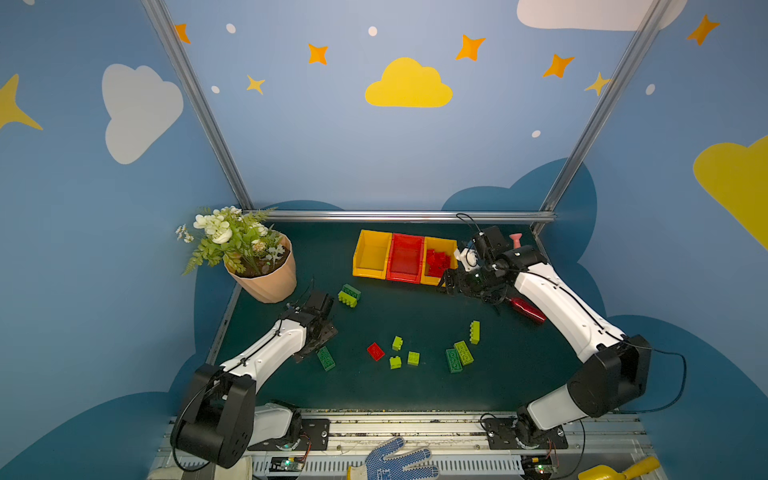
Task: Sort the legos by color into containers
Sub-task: 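Return the left gripper and grasp the red 2x2 brick beside the green bricks, then lift the red 2x2 brick with the left gripper over the yellow bin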
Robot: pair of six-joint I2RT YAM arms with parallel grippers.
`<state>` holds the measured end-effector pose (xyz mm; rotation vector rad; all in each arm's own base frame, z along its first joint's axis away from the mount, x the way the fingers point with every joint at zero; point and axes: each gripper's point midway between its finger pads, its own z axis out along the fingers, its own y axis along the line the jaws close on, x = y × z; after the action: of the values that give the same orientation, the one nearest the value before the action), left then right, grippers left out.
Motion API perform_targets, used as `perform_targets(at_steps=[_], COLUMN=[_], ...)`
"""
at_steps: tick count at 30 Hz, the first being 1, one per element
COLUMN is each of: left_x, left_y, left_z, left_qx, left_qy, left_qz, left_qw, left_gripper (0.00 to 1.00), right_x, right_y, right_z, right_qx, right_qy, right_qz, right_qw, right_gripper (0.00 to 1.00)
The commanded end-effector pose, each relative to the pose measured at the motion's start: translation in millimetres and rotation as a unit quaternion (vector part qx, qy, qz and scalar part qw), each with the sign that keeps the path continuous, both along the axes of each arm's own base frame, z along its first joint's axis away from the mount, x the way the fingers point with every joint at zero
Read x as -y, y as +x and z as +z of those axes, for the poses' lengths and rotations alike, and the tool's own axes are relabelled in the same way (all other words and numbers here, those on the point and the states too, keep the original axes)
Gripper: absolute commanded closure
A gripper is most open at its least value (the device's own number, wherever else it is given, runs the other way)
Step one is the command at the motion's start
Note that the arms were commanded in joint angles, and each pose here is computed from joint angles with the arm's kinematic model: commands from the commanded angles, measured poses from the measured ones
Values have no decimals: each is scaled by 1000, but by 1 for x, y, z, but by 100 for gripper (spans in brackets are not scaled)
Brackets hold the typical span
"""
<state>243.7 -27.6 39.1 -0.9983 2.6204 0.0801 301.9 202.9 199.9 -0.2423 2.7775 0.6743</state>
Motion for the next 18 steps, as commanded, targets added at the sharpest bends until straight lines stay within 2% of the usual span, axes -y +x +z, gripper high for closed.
perform_targets(at_steps=[1,8,11,18], left_x=[5,7,8,14], left_y=[12,25,28,29], left_z=[0,-12,-17,-22], left_qx=[3,-21,-28,-60], left_qy=[-6,-9,-9,-18], left_qz=[-20,-35,-39,-47], left_qw=[1000,999,999,997], left_gripper=[9,20,29,62], right_x=[0,1,2,8], right_y=[2,2,2,-2], right_z=[1,1,1,0], right_qx=[-3,-3,-2,-3], right_qy=[-7,-11,-15,-26], right_qz=[-2,-3,-3,-9], right_qw=[1000,1000,1000,1000], right_gripper=[5,5,5,5])
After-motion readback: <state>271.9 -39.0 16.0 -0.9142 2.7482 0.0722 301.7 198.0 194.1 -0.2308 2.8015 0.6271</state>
